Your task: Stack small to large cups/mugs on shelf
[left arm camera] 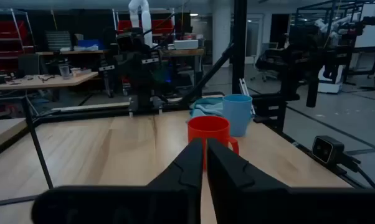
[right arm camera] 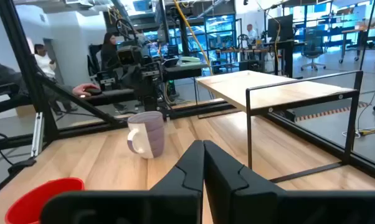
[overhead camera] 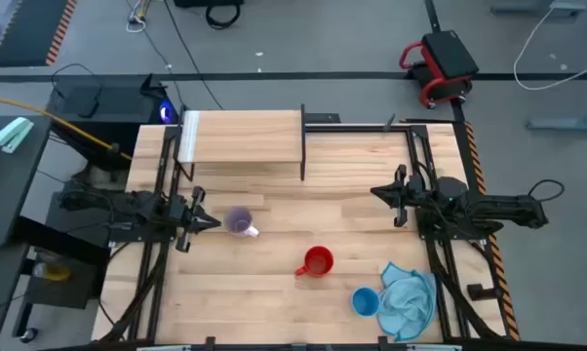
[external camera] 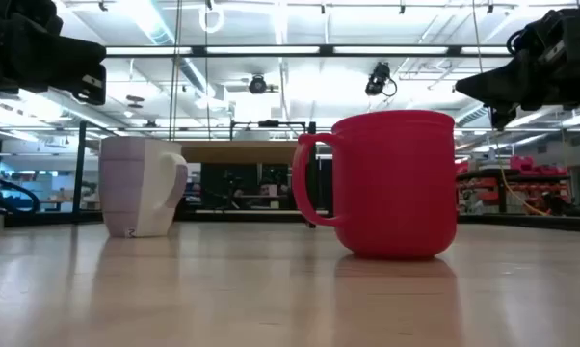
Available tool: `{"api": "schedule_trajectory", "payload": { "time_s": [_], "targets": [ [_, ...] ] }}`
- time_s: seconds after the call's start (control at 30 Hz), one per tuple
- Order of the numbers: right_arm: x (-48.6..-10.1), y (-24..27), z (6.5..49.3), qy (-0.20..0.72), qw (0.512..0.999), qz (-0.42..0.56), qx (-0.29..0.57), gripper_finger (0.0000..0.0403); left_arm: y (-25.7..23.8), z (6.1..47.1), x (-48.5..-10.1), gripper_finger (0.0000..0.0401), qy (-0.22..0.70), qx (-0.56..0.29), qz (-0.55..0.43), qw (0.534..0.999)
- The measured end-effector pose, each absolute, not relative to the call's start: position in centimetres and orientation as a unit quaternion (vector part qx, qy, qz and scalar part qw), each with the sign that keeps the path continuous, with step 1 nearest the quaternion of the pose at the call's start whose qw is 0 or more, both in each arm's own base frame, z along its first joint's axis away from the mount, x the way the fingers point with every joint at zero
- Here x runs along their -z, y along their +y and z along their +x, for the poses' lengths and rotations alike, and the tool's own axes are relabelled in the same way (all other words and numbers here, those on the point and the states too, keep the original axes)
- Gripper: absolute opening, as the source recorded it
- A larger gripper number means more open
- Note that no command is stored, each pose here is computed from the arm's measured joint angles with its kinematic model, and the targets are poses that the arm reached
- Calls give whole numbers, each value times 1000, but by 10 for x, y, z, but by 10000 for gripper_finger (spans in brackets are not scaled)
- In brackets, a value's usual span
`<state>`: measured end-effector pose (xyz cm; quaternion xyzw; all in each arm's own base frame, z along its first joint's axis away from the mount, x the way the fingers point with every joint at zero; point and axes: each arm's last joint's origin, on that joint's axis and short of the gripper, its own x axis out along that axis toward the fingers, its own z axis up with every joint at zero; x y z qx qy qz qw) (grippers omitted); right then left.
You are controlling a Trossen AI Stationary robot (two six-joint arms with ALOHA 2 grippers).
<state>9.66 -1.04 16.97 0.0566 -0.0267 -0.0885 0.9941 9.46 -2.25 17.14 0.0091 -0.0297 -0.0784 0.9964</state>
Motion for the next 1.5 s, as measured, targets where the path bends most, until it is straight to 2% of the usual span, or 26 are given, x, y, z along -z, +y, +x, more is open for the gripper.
{"api": "schedule_trajectory", "payload": {
  "time_s": [0.23, 0.57, 1.5],
  "targets": [
    [-170, -10, 97, -27, 994, 57, 89, 14, -23, 95, -171, 36, -29, 78, 9, 996],
    [-170, -10, 97, -27, 994, 57, 88, 14, -23, 95, -171, 25, -30, 79, 9, 996],
    [-170, -10, 97, -27, 994, 57, 89, 14, -23, 95, -171, 34, -30, 79, 9, 996]
  ]
}}
